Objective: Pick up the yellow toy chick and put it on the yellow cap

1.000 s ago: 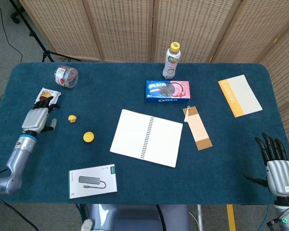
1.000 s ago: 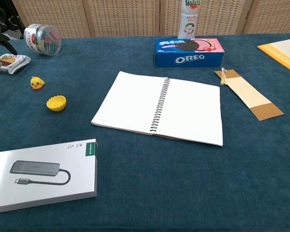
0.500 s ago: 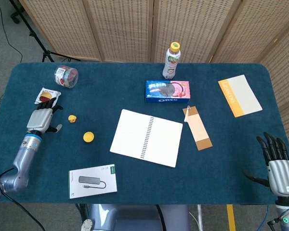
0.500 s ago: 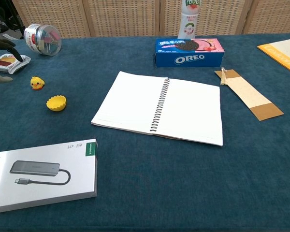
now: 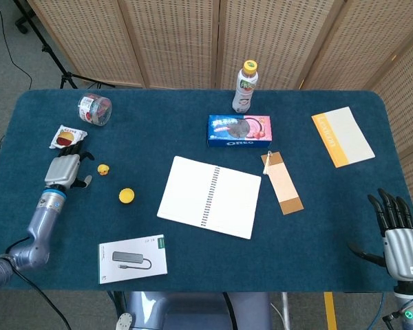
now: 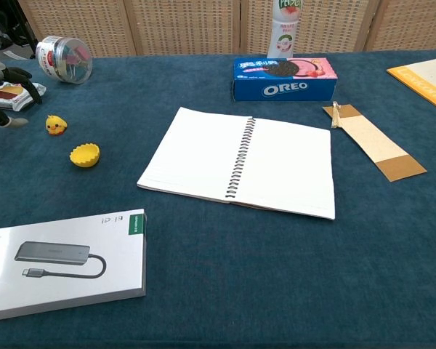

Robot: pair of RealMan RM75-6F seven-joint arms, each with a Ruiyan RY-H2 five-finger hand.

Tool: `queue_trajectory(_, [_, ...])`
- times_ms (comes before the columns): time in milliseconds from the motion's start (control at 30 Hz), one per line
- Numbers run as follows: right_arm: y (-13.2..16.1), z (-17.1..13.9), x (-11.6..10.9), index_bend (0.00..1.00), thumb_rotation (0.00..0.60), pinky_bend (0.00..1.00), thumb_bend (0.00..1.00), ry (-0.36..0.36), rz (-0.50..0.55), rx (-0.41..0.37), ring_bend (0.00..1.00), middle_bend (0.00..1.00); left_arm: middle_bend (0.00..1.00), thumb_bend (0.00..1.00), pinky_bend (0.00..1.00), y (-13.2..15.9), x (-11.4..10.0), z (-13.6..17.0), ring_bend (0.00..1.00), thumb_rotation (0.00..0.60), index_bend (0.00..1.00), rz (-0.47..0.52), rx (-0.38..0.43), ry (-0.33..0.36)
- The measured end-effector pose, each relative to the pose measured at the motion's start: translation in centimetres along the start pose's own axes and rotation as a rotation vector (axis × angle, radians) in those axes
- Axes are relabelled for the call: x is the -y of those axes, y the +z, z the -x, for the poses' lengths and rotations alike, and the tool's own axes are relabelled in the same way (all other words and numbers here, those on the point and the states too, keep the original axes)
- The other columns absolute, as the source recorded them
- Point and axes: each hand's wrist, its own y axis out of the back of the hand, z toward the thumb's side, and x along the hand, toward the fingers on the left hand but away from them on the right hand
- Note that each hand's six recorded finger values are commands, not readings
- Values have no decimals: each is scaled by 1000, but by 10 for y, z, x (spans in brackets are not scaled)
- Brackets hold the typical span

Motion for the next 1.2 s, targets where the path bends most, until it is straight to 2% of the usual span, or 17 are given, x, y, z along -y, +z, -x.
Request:
queue_trajectory(567, [0, 0, -1, 0, 600, 0, 0, -3, 1, 1, 0, 0, 0, 377, 0, 16, 10, -14, 0, 600, 350, 23, -7, -17])
queue_trajectory(1200, [-1, 0, -2, 0, 600, 0, 0, -7, 4, 1, 0, 0, 0, 391, 0, 24, 17, -16, 0, 600, 364, -3, -13, -14])
